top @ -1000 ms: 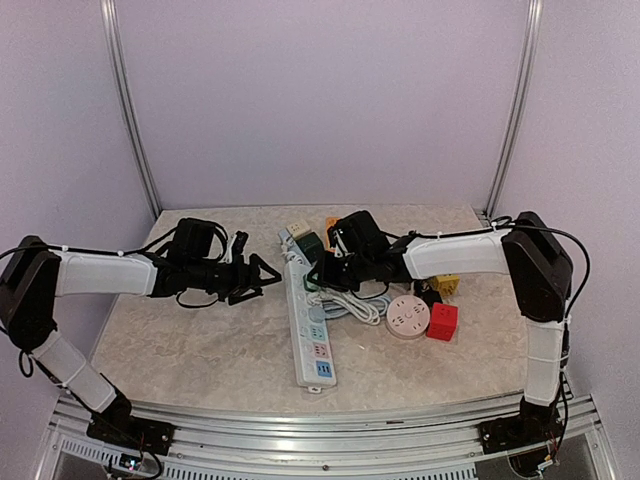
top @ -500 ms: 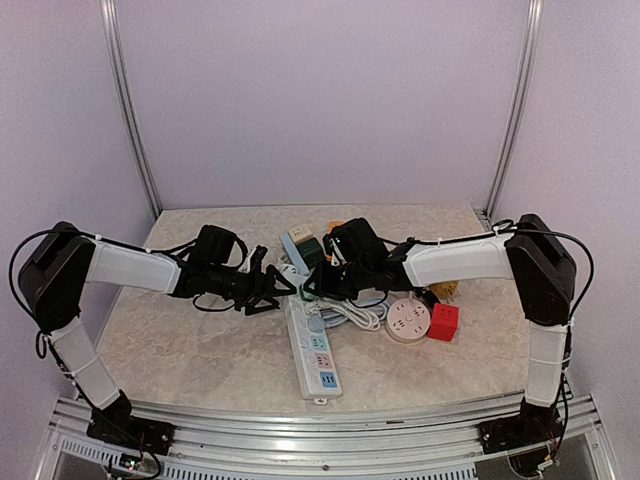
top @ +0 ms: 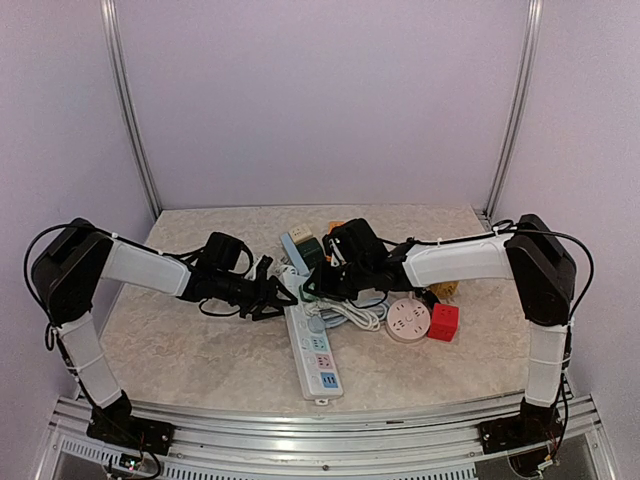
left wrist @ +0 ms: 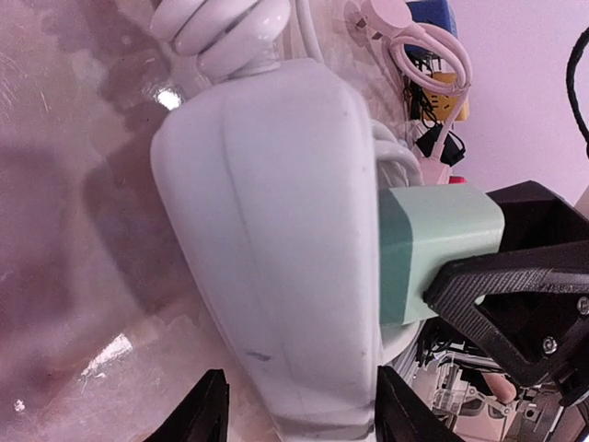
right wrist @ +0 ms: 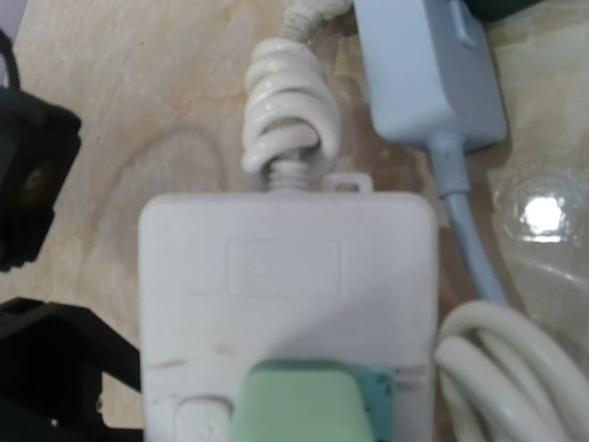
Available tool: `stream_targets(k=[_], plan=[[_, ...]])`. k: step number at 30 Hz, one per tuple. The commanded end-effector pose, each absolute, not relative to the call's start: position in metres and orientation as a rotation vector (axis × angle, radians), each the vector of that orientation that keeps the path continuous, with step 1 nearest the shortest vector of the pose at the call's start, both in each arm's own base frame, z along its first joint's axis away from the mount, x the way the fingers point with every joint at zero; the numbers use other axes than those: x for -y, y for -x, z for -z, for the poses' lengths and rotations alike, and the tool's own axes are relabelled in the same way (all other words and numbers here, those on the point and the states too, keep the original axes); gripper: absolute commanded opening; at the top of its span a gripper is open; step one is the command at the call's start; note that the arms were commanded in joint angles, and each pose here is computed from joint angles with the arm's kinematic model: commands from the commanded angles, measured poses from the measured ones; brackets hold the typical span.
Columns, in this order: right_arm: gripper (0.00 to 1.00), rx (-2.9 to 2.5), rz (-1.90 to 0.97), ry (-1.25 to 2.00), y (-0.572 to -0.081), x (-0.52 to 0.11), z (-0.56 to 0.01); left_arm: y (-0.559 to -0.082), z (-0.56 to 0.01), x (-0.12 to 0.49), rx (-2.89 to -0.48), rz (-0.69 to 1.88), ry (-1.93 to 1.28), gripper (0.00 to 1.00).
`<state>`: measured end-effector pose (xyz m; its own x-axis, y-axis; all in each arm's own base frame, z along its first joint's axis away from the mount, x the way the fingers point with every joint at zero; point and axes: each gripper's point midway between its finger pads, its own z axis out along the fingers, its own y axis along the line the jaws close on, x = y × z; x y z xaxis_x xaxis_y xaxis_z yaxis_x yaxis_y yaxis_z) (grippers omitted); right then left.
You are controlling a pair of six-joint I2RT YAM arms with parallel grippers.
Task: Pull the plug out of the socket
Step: Remove the plug from the socket.
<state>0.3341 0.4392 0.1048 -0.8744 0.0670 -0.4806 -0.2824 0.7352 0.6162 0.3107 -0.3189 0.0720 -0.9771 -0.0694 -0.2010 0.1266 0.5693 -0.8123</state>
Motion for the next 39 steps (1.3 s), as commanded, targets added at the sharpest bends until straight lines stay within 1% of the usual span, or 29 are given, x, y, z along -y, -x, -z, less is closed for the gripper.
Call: stream_targets(k=[1,3,7,15,23,29,34,39], plan=[[0.00,-2.384,-1.110,0.215,-0.318,-0.458,-0.141,-0.317,-0.078,0.327,-2.560,1.394,-0.063,0.50],[0.00,-2.386,-1.104,0.214,-0.317,-0.458,-0.139,-0.317,-0.079,0.328,-2.557,1.402,-0.065,0.46],[0.00,-2.371,-1.089,0.223,-0.318,-0.460,-0.141,-0.316,-0.077,0.328,-2.562,1.405,-0.070,0.33],[0.00,-2.376,-1.040,0.217,-0.320,-0.455,-0.141,-0.314,-0.076,0.327,-2.571,1.399,-0.081,0.17],[0.00,-2.367,-1.074,0.197,-0.325,-0.448,-0.146,-0.312,-0.075,0.327,-2.574,1.373,-0.100,0.13],[0.00,-2.363,-1.161,0.157,-0.330,-0.441,-0.147,-0.311,-0.079,0.328,-2.562,1.353,-0.129,0.11],[0.00,-2.365,-1.165,0.145,-0.332,-0.438,-0.146,-0.311,-0.079,0.328,-2.562,1.346,-0.137,0.10],[0.00,-2.364,-1.109,0.132,-0.335,-0.432,-0.146,-0.311,-0.079,0.328,-2.563,1.340,-0.140,0.08]])
